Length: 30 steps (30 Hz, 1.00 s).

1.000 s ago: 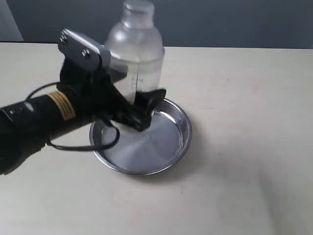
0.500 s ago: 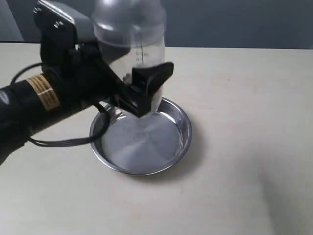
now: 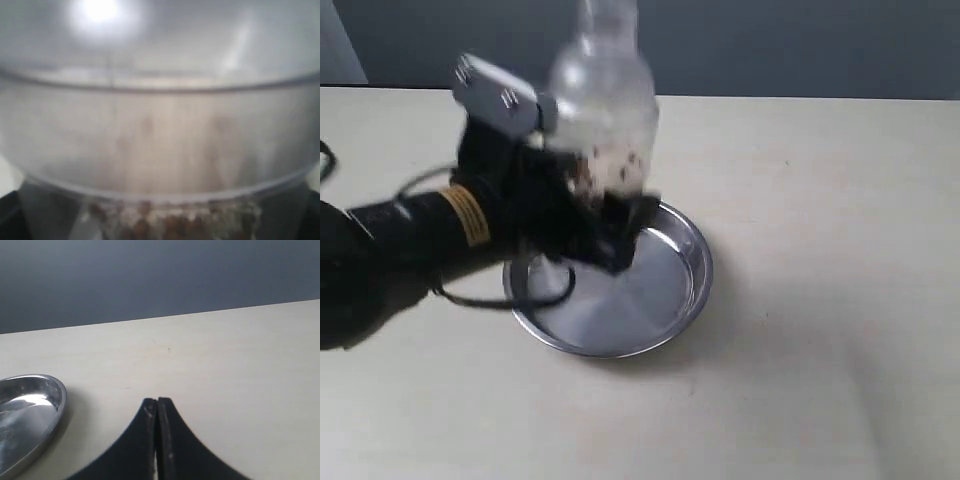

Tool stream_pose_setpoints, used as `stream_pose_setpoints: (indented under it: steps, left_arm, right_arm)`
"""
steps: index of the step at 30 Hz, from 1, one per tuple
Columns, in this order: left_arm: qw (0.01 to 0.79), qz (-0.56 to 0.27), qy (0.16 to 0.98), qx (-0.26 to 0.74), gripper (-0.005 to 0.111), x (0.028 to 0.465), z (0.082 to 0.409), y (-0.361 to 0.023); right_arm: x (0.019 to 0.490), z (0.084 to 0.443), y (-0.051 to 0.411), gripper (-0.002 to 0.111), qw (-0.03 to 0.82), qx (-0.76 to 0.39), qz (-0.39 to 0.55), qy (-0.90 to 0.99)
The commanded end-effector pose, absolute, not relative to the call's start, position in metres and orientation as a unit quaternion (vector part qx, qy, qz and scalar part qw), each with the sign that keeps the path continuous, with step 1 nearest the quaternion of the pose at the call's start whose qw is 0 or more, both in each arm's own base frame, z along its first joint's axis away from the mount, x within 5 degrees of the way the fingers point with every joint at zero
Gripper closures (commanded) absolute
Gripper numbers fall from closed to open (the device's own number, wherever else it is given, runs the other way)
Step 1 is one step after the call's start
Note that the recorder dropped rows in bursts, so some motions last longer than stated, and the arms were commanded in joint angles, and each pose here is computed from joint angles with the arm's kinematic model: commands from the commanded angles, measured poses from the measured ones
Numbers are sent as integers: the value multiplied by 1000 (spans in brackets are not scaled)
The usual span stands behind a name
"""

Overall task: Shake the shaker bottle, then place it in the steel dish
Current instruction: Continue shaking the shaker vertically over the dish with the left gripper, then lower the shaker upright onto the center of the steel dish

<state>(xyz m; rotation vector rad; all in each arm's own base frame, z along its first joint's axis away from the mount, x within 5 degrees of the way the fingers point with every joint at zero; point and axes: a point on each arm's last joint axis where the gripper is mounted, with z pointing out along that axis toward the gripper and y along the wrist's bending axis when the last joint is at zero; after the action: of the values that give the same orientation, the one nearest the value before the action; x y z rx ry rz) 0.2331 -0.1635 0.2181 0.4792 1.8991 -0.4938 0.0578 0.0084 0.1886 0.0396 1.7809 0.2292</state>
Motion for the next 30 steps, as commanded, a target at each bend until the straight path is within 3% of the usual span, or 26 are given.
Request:
stream_pose_setpoints:
  steps: [1,2,4,8,10,12,14,18,19,23,25,28,30]
  left_arm:
    - [626,-242,714,201,106,225,275,-161]
    - [647,-247,692,203,106,221,293,-159]
    - [640,-247,702,193,106,219,292,-156]
    - [543,-201,788,209,106,224,221,-153]
    - [581,-220,760,189,106,226,239,-153]
    - [640,-248,701,195,106,221,281,-154]
    - [640,-253,701,186,106,220,291,-153]
    - [530,-211,797,200,106,222,226,-153]
    - [530,-212,796,200,106,222,223,-153]
    - [644,-240,695,211,106,219,291,-154]
    - [648,-243,694,196,106,219,304,-152]
    - [555,-217,777,201,106,220,248,-152]
    - [554,-222,778,198,106,223,232,-154]
  right_arm:
    - [58,189,8,109,626,18,99,773]
    - [58,189,8,109,626,18,99,773]
    - [58,189,8,109,625,18,99,774]
    - [58,189,8,109,625,18,99,774]
    - [58,189,8,109,625,18,99,774]
    - [58,189,8,109,625,18,99,774]
    - [58,189,8,109,625,18,99,774]
    - [58,189,8,109,625,17,98,774]
    - [58,189,8,109,625,17,98,774]
    - [58,189,8,109,625,17,98,774]
    - [58,189,8,109,626,17,98,773]
    - [58,189,8,109,626,17,98,773]
    - [58,189,8,109,626,17,98,773]
